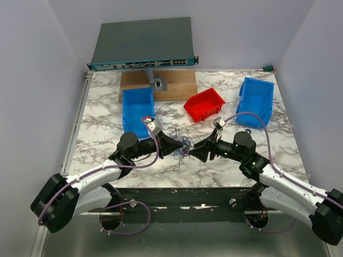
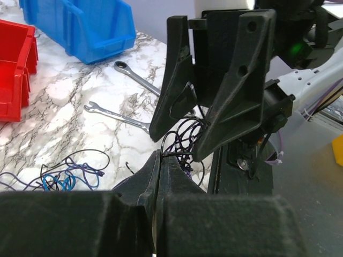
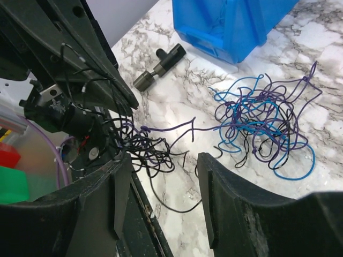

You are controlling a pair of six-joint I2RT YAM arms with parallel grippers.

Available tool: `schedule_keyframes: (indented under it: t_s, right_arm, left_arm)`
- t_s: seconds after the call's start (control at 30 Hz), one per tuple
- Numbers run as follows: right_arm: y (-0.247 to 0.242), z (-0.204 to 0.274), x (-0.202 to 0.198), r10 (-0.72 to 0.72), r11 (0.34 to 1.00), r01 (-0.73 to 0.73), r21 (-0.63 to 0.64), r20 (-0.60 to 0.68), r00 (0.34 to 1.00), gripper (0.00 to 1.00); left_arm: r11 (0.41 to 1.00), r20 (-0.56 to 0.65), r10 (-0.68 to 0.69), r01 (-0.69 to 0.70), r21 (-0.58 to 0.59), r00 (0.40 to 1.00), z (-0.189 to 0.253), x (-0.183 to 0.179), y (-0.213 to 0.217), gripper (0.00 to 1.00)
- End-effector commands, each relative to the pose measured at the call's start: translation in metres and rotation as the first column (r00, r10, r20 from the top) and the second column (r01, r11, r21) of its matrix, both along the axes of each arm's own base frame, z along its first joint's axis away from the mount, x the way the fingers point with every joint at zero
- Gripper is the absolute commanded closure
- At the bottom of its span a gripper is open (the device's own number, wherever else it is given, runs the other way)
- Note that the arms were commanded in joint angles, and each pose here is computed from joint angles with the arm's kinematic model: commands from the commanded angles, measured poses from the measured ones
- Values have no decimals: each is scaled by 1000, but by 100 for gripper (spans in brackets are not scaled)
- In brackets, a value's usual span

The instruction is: Untangle the cables

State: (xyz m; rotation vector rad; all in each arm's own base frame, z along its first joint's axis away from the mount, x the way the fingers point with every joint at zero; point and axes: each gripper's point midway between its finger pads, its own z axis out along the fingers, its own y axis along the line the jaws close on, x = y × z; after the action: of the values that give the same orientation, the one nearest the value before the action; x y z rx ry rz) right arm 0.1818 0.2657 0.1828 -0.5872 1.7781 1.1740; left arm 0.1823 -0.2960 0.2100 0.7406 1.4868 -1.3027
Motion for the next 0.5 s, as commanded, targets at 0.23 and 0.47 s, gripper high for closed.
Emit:
schedule_keyframes:
  t_s: [0.23,0.47]
  right_arm:
    - [9,2,-6,67,997,-67,27,16,998,44]
    - [14,9,-8,88,994,-89,69,19,996,60]
  left_arm:
    - [998,23,-57,57,-9,998,2,-7,-3,100]
    - [998,9,-69,69,-2,998,1,-6,-6,100]
